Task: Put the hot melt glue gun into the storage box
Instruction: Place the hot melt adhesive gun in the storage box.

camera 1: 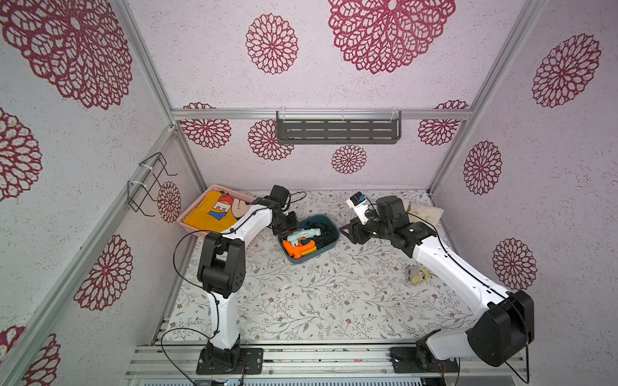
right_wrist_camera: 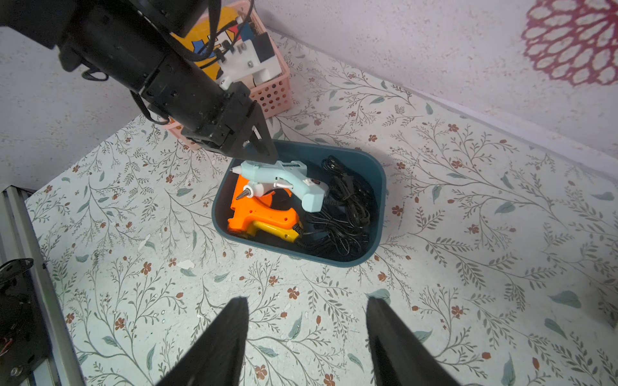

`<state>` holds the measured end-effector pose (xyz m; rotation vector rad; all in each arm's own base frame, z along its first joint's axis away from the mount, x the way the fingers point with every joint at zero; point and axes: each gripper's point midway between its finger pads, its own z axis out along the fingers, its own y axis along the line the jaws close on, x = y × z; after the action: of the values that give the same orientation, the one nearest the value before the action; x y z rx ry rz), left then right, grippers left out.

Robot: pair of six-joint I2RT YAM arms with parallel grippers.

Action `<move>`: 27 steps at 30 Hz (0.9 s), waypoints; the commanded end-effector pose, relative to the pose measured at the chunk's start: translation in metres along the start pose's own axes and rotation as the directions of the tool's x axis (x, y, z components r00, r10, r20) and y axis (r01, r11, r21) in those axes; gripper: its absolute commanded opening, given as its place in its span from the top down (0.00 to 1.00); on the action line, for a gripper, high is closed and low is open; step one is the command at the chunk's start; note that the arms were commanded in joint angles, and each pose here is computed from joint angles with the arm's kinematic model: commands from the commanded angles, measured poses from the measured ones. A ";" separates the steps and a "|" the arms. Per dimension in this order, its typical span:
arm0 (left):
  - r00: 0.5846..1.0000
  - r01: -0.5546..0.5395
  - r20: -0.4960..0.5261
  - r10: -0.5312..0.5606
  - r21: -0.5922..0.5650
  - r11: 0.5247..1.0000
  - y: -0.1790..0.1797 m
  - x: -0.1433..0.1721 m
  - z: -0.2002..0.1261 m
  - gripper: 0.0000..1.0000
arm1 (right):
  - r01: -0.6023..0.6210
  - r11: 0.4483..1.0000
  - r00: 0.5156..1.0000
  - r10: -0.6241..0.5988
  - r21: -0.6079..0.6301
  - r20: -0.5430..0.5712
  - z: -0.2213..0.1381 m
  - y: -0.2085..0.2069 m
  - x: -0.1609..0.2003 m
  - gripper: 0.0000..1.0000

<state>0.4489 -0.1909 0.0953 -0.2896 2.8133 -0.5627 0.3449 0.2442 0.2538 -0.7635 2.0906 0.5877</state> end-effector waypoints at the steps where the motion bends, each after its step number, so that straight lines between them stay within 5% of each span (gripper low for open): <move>1: 0.997 -0.037 -0.065 0.030 -0.120 0.992 0.021 0.013 0.007 0.59 | -0.007 1.000 0.999 0.008 -0.003 0.044 -0.005 -0.001 -0.013 0.37; 12: 0.997 -0.066 0.040 0.071 -0.123 0.990 0.002 -0.011 -0.041 0.34 | -0.008 1.000 0.999 0.008 -0.006 0.048 -0.004 -0.001 -0.014 0.37; 18: 0.993 -0.067 0.084 0.078 -0.125 0.990 -0.002 -0.014 -0.065 0.33 | -0.014 1.000 0.998 0.014 -0.008 0.058 -0.003 -0.001 -0.016 0.37; 23: 0.956 -0.017 0.285 0.064 -0.167 0.986 0.003 -0.031 -0.121 0.29 | -0.038 0.988 0.995 0.022 0.151 0.100 -0.011 -0.028 -0.019 0.37; 27: 0.859 0.071 0.509 0.063 -0.240 0.968 0.027 -0.048 -0.177 0.22 | -0.145 0.906 0.974 0.061 0.398 0.218 -0.035 -0.082 -0.014 0.33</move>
<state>0.4341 -0.1269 0.2134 -0.3287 2.5464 -0.2228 0.3688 0.2156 0.2486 -0.5871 2.0688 0.4259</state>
